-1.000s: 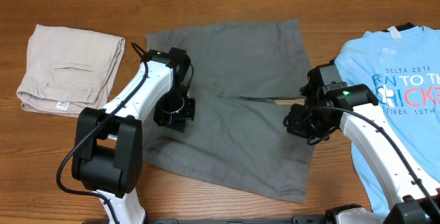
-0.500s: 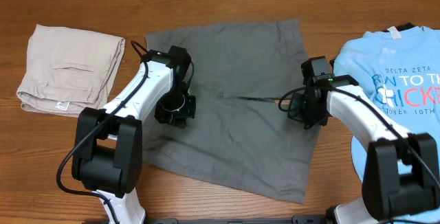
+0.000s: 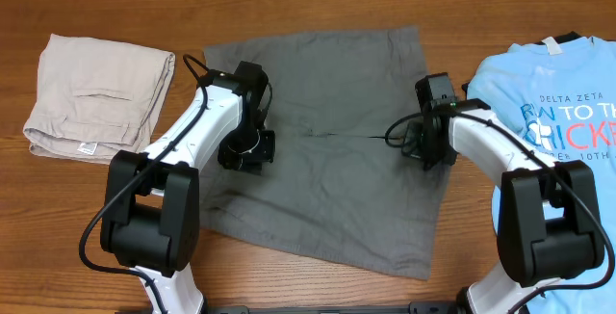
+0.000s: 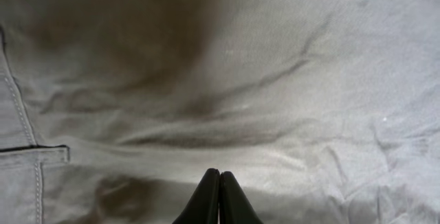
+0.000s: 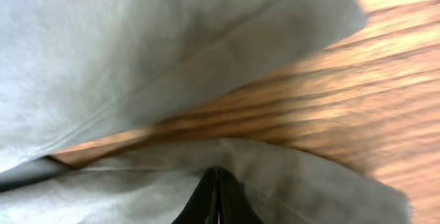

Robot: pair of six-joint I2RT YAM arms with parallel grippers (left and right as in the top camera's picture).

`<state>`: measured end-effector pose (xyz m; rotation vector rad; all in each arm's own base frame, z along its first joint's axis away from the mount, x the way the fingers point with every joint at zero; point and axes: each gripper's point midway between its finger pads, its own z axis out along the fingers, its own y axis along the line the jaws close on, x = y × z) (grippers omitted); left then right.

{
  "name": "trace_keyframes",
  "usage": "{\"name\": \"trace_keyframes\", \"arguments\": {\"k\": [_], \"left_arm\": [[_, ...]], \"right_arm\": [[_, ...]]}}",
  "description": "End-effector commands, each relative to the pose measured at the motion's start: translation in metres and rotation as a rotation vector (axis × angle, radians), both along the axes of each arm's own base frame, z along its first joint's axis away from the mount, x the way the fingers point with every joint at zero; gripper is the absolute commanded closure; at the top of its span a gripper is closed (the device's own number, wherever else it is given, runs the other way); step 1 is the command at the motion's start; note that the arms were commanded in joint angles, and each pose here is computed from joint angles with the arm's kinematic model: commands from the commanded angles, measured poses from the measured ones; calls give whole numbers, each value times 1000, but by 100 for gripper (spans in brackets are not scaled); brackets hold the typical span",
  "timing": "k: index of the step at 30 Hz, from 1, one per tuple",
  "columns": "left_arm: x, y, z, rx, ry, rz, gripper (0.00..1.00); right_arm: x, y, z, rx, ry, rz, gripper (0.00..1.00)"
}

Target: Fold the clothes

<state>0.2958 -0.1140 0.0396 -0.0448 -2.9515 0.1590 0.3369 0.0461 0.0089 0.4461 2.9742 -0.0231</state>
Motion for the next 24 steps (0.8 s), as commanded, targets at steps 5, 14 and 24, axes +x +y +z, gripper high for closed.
{"name": "trace_keyframes", "arguments": {"k": [5, 14, 24], "left_arm": [[67, 9, 91, -22, -272, 39, 96], [130, 66, 163, 53, -582, 253, 96], [170, 78, 105, 75, -549, 289, 96]], "right_arm": [[51, 1, 103, -13, -140, -7, 89], [41, -1, 201, 3, -239, -9, 11], [39, -1, 202, 3, -240, -9, 0]]}}
